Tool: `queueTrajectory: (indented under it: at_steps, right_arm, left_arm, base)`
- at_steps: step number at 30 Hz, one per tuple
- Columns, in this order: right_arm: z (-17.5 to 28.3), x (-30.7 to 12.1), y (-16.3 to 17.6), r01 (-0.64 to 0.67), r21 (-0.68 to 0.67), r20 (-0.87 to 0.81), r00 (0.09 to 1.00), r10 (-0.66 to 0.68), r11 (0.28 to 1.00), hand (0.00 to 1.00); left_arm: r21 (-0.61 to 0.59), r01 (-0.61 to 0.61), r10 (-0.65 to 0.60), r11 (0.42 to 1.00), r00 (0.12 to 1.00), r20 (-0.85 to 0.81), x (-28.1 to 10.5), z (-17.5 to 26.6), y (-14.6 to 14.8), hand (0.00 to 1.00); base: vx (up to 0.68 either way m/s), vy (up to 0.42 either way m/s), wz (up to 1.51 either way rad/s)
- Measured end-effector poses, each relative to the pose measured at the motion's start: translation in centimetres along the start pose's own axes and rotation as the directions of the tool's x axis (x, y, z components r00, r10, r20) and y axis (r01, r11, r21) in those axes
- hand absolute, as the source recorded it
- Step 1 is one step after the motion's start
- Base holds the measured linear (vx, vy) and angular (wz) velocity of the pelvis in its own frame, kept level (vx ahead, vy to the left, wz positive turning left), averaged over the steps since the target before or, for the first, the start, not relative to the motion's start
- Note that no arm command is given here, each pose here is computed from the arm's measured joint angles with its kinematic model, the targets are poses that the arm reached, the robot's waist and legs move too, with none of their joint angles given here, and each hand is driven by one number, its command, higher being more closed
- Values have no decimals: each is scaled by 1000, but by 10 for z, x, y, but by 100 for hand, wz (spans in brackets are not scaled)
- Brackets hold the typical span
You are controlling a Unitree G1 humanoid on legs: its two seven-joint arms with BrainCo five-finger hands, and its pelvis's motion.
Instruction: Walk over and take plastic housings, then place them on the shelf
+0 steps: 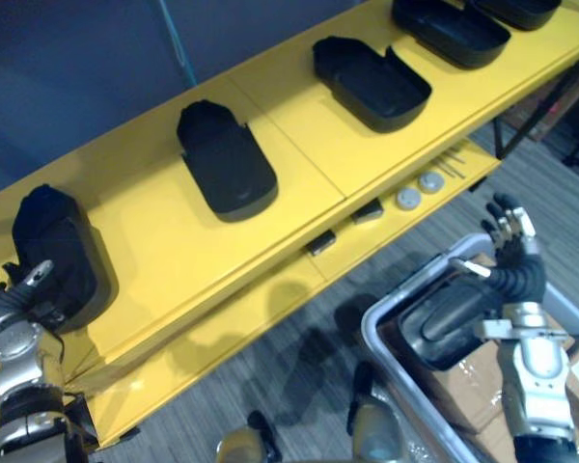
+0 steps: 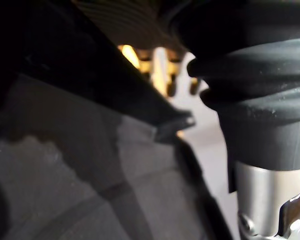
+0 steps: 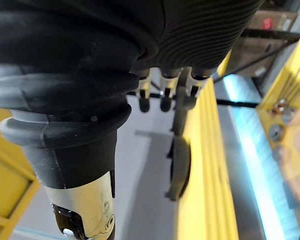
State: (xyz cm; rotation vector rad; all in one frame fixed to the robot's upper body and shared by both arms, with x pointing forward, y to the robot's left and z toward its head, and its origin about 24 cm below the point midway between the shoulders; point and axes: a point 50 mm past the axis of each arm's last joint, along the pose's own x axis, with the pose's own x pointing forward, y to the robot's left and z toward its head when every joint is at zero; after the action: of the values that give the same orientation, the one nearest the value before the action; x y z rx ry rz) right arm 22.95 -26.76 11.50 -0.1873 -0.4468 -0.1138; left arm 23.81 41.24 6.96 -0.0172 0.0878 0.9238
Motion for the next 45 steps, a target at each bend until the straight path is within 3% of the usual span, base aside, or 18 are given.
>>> queueTrajectory:
  at_steps: [12, 33, 38, 45]
  right_arm:
    - [5, 0, -11, 23, -6, 22, 999, -23, 1000, 0]
    - [10, -2, -13, -4, -28, 29, 1000, 5, 1000, 0]
    - [8, -5, -12, -24, -28, 11, 1000, 25, 999, 0]
    - [9, -12, 0, -80, -1, 4, 997, 80, 997, 0]
  left_arm:
    - [27, 100, -102, 995, 992, 71, 7, 27, -22, 0]
    - [38, 86, -89, 996, 993, 83, 12, 37, -20, 0]
    - [58, -11, 7, 998, 997, 83, 14, 39, -9, 0]
    - [51, -349, 338, 936, 929, 150, 9, 38, 38, 0]
  base:
    - [-17, 8, -7]
    - [-9, 0, 0]
    - [0, 0, 0]
    - [17, 9, 11]
